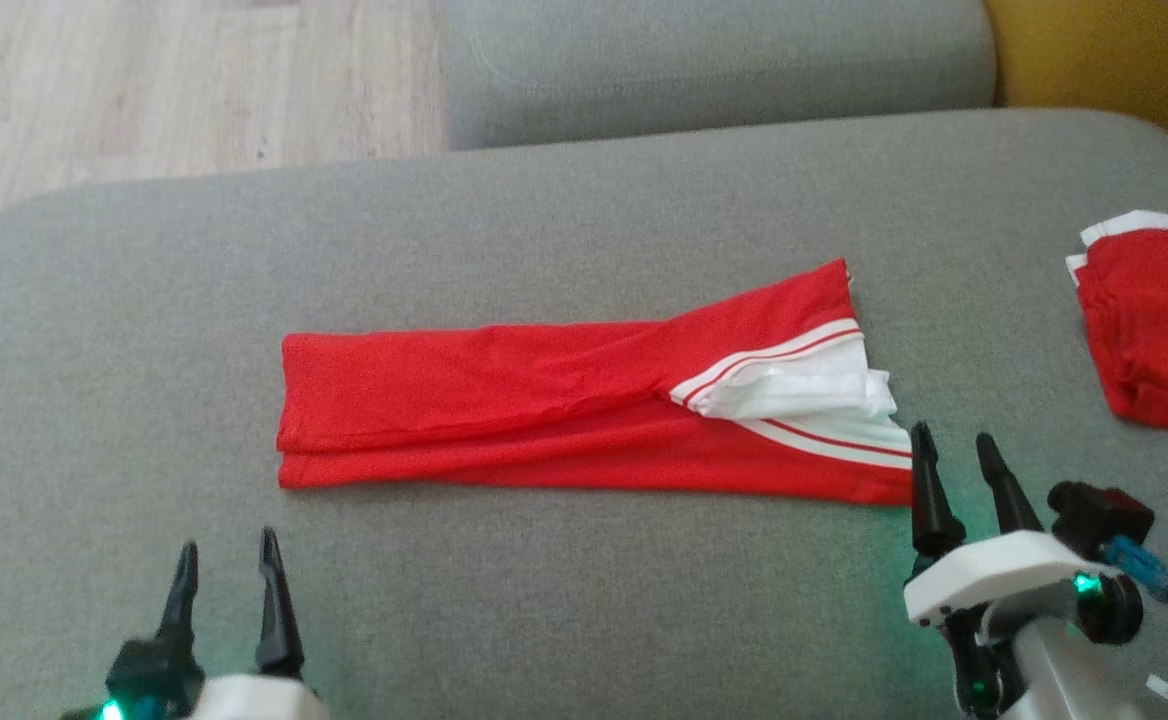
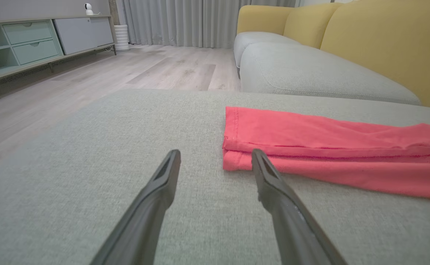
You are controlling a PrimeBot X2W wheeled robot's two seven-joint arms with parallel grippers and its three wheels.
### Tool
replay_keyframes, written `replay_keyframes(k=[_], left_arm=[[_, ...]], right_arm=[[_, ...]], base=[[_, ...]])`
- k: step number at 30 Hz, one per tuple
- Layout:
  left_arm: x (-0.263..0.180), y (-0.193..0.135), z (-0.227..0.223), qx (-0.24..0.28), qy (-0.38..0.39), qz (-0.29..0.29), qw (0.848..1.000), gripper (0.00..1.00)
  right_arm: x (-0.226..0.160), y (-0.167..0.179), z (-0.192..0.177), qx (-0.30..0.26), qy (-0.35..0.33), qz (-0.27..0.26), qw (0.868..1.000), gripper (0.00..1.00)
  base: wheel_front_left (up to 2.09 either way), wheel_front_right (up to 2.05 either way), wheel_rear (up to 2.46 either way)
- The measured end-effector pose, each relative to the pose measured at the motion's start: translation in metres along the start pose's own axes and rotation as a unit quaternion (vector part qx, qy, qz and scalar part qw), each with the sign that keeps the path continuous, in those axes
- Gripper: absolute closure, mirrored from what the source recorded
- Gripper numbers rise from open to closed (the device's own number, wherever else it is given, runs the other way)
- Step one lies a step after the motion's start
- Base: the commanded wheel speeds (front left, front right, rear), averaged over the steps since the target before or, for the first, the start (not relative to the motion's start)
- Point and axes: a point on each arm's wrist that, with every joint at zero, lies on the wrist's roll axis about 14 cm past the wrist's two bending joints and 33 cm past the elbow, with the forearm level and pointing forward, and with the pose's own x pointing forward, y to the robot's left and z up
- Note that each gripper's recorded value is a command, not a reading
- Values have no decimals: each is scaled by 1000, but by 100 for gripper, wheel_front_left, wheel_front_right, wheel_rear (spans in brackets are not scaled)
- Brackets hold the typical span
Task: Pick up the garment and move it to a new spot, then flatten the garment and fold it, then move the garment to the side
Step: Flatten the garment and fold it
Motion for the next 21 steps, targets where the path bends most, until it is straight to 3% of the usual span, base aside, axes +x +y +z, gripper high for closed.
replay_keyframes(k=[11, 21], left_arm=[[-14, 3, -4, -6, 2, 1, 1000, 0], [1, -15, -13, -16, 20, -24, 999, 0]], right_arm=[[3, 11, -10, -7, 16, 13, 1000, 0], [62, 11, -1, -46, 53, 7, 998, 0]], base=[[0, 0, 0], [0, 0, 0]])
